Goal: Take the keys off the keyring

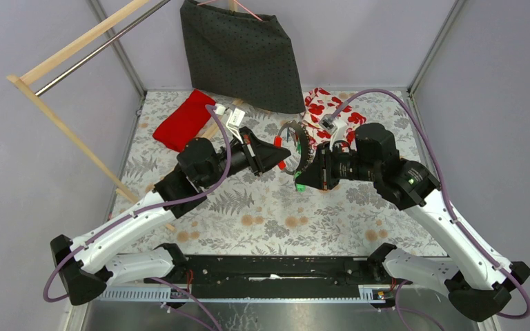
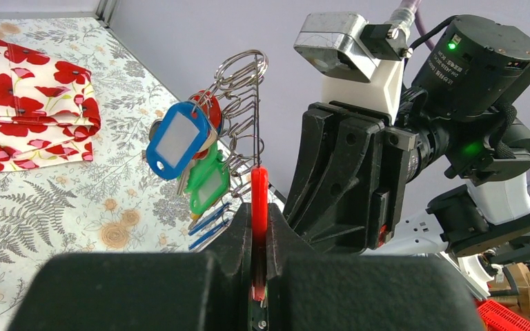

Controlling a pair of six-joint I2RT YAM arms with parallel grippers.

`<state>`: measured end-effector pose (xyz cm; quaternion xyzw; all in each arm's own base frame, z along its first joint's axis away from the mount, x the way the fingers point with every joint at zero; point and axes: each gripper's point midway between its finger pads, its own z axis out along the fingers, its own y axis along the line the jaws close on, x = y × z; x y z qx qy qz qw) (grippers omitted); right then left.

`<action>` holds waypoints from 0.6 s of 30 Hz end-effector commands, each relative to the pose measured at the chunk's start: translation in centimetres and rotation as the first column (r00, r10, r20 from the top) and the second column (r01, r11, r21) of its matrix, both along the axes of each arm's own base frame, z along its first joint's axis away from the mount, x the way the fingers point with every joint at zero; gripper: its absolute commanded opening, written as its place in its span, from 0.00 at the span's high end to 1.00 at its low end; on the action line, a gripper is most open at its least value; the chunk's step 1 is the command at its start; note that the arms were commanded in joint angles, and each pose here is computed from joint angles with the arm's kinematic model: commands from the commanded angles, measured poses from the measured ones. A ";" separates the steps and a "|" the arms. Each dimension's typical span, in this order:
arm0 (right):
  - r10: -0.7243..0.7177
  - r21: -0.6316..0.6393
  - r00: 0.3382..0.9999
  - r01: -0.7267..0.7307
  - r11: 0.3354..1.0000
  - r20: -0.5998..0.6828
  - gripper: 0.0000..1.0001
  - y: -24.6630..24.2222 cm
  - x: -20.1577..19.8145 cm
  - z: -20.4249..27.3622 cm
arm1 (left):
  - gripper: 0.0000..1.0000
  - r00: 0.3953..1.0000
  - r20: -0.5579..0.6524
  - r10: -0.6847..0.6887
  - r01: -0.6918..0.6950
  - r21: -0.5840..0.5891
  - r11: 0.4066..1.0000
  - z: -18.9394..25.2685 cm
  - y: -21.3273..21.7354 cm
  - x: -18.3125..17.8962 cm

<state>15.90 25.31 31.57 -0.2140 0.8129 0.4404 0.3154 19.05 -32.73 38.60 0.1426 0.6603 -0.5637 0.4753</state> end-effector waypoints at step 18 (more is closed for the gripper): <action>-0.045 0.037 0.998 0.043 0.998 0.054 1.00 -0.5 0.2 2.0 | 1.00 0.995 0.097 0.009 0.003 -0.125 0.992 4.7 1.1 -1.1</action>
